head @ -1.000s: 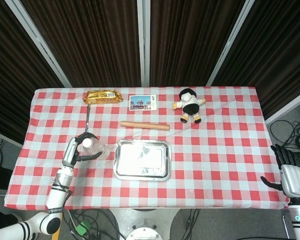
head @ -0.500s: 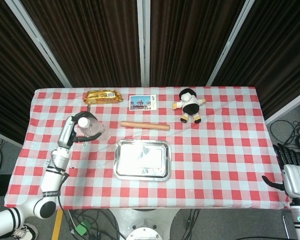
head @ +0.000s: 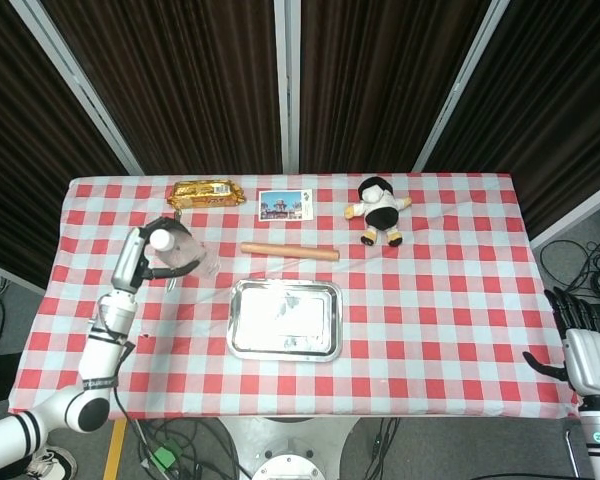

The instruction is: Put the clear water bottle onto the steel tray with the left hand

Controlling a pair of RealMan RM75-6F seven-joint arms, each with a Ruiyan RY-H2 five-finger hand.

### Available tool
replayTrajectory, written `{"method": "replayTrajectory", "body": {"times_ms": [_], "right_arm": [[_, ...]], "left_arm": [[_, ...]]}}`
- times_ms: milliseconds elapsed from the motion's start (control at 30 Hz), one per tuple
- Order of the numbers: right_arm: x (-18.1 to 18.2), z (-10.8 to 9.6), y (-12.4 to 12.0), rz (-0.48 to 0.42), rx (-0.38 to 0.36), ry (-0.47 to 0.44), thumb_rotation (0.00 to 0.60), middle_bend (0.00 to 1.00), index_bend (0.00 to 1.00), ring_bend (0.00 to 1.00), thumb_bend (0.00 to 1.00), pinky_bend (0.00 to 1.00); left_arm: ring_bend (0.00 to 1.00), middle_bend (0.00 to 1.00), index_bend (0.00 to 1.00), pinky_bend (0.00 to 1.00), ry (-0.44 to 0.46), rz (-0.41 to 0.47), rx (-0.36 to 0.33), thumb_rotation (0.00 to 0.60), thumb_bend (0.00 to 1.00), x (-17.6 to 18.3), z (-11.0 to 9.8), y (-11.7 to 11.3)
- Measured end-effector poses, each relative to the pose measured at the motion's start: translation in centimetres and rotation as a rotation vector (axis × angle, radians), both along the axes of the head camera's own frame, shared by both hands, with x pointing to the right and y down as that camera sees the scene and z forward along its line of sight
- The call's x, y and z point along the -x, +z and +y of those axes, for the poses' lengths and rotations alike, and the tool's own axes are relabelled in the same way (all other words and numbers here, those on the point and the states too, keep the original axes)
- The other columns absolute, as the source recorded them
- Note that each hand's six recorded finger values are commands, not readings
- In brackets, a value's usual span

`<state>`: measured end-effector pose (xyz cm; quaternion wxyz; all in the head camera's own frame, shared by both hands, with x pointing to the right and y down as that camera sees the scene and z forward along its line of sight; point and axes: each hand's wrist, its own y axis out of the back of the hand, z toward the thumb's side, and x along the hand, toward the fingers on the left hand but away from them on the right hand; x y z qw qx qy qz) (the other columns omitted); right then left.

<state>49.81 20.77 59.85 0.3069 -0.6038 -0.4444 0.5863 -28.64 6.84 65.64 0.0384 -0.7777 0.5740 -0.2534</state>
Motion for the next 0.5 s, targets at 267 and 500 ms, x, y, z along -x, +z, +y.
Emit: {"method": "replayTrajectory", "body": {"times_ms": [267,500], "right_arm": [[0.0,0.0,0.0,0.006,-0.002,-0.003,0.600,0.03,0.06,0.00,0.10,0.00],[-0.3,-0.1,0.2,0.011,0.003,0.012,0.600,0.03,0.06,0.00,0.10,0.00]], "left_arm": [[0.50,0.63,0.60,0.53,0.018,-0.014,0.040,0.600,0.23,0.0,0.4,1.3],[0.50,0.63,0.60,0.53,0.143,0.067,0.026,0.600,0.23,-6.1,-1.7,-0.6]]}}
